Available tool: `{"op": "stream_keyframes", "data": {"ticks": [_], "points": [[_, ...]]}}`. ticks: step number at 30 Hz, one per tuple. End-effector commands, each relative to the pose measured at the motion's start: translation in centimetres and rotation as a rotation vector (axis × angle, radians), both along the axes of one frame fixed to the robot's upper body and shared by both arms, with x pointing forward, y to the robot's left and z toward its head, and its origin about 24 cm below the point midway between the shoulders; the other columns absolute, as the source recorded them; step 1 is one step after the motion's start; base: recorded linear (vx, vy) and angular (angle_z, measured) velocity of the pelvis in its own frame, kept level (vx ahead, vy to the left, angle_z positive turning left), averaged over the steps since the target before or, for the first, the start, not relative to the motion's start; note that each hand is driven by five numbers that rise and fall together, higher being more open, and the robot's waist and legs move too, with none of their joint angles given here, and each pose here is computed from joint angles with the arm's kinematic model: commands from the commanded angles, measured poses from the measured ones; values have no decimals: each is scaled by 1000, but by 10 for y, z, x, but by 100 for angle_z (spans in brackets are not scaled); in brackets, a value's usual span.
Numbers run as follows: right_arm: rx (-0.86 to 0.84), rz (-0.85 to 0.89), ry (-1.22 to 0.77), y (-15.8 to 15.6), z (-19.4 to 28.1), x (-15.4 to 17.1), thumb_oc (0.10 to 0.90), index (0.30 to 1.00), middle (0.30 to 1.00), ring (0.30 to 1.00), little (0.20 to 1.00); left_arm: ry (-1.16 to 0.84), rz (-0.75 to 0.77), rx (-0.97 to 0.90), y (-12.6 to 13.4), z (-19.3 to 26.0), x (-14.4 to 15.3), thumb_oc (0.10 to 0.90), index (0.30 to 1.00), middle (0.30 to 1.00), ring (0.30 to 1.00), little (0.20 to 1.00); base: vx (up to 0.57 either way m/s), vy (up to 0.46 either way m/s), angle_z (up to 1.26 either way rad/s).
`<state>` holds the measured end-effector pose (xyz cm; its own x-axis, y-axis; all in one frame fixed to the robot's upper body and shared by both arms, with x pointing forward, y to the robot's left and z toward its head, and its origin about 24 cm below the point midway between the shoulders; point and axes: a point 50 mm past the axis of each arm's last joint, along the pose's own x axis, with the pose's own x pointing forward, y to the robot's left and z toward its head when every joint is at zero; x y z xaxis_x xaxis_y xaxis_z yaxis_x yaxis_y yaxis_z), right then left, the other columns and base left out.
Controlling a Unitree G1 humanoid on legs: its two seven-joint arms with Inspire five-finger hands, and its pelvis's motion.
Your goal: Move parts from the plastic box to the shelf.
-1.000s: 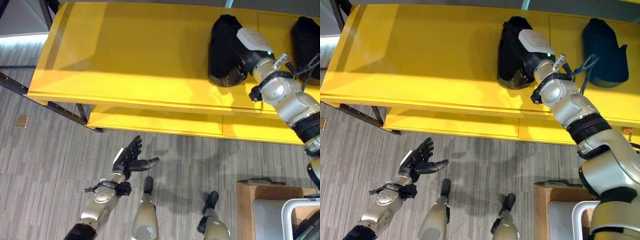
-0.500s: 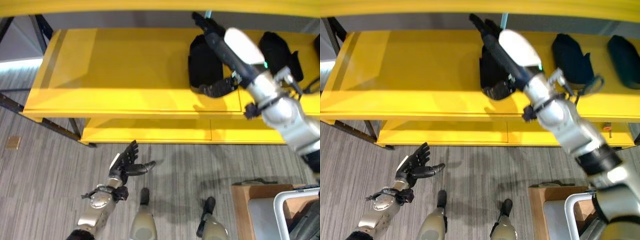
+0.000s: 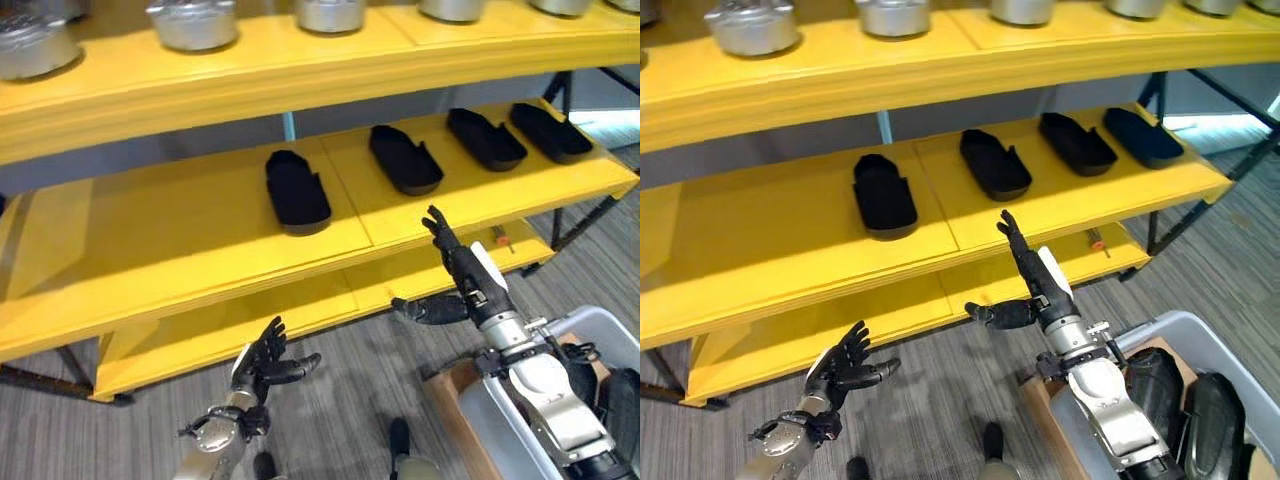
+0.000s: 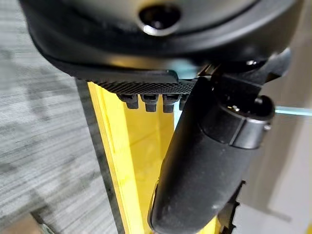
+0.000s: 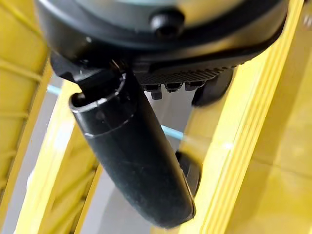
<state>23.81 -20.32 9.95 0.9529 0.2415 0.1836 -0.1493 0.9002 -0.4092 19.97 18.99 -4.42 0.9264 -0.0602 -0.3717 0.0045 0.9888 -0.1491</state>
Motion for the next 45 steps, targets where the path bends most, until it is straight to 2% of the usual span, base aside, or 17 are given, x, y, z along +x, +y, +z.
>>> {"op": "stream_keyframes", "data": {"ticks": [1, 13, 19, 23, 31, 36, 45], "points": [[-31, 89, -420, 14, 75, -6, 900, 1000, 1000, 1000, 1000, -169, 18, 42, 12, 27, 21, 900, 1000, 1000, 1000, 1000, -43, -148, -1], [88, 49, -286, 8, 46, -4, 900, 1000, 1000, 1000, 1000, -225, 49, 28, 14, 37, 17, 900, 1000, 1000, 1000, 1000, -10, -140, -51], [96, 64, -276, 18, 42, 3, 900, 1000, 1000, 1000, 1000, -241, 50, 38, 14, 40, 18, 900, 1000, 1000, 1000, 1000, 83, 34, -73], [93, 71, -225, 17, 33, -3, 900, 1000, 1000, 1000, 1000, -220, 17, 41, 12, 35, 15, 900, 1000, 1000, 1000, 1000, 113, 120, -53], [95, 107, -279, 31, 42, 2, 900, 1000, 1000, 1000, 1000, -235, -14, 64, 8, 38, 20, 900, 1000, 1000, 1000, 1000, -18, 92, -60], [74, 142, -310, 53, 45, 12, 900, 1000, 1000, 1000, 1000, -262, 39, 100, 23, 47, 24, 900, 1000, 1000, 1000, 1000, -48, -110, -155], [38, 143, -296, 48, 44, 9, 900, 1000, 1000, 1000, 1000, -230, 87, 92, 33, 41, 12, 900, 1000, 1000, 1000, 1000, 113, -232, -38]]}}
